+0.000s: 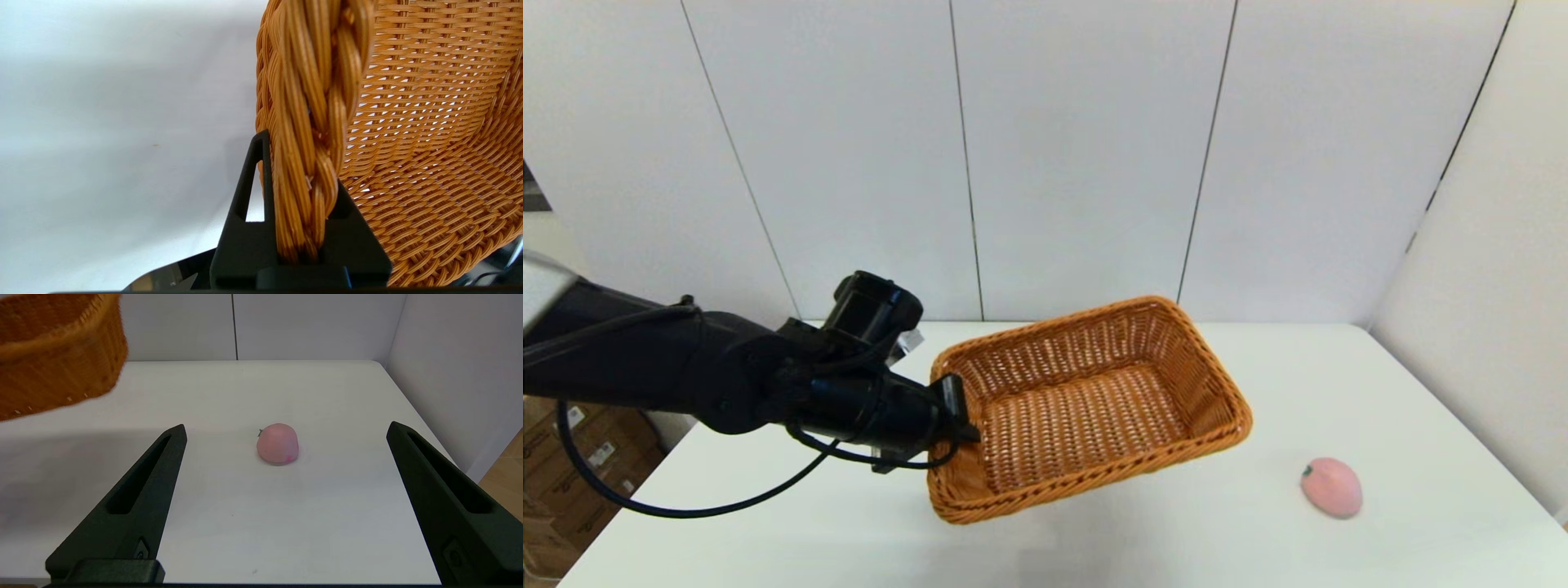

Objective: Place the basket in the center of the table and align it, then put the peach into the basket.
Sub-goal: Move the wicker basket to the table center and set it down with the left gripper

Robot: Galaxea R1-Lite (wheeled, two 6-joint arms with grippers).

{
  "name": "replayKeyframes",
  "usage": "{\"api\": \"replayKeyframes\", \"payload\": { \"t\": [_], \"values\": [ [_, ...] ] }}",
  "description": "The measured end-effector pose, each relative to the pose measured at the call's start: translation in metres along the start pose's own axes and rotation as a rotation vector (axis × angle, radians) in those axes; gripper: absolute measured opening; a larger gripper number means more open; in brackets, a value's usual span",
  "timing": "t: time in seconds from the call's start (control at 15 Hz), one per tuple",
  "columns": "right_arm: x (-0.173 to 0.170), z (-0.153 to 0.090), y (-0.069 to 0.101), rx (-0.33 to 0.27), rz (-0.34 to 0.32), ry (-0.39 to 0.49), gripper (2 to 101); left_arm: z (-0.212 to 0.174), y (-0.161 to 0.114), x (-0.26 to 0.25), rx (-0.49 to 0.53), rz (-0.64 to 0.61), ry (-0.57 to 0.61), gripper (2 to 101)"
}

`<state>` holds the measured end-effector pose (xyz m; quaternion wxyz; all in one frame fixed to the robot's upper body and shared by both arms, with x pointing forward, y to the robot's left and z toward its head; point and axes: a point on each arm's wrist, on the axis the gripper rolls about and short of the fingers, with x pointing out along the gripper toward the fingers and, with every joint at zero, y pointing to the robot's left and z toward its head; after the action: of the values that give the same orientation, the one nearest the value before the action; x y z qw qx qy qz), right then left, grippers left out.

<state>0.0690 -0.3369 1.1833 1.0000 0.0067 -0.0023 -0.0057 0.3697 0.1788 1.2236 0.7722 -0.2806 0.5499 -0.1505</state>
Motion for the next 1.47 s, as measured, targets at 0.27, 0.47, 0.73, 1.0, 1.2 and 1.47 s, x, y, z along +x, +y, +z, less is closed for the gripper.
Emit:
{"api": "replayKeyframes", "payload": {
  "t": [0.27, 0.47, 0.73, 1.0, 1.2, 1.47],
  "values": [
    [0.000, 0.000, 0.000, 0.000, 0.000, 0.000, 97.1, -0.007, 0.000, 0.027, 0.068, 0.036, 0.067, 13.9],
    [0.000, 0.000, 0.000, 0.000, 0.000, 0.001, 97.1, -0.010, 0.007, 0.036, 0.092, 0.060, 0.097, 13.9],
    [0.000, 0.000, 0.000, 0.001, 0.000, 0.000, 97.1, -0.012, 0.010, 0.042, 0.104, 0.071, 0.115, 13.9],
    [0.000, 0.000, 0.000, 0.000, 0.000, 0.000, 97.1, -0.014, 0.014, 0.055, 0.139, 0.089, 0.145, 13.9],
    [0.000, 0.000, 0.000, 0.000, 0.000, 0.001, 97.1, -0.016, 0.016, 0.065, 0.140, 0.104, 0.168, 13.9],
    [0.000, 0.000, 0.000, 0.000, 0.000, 0.000, 97.1, -0.017, 0.016, 0.069, 0.144, 0.106, 0.176, 13.9]
  ]
}}
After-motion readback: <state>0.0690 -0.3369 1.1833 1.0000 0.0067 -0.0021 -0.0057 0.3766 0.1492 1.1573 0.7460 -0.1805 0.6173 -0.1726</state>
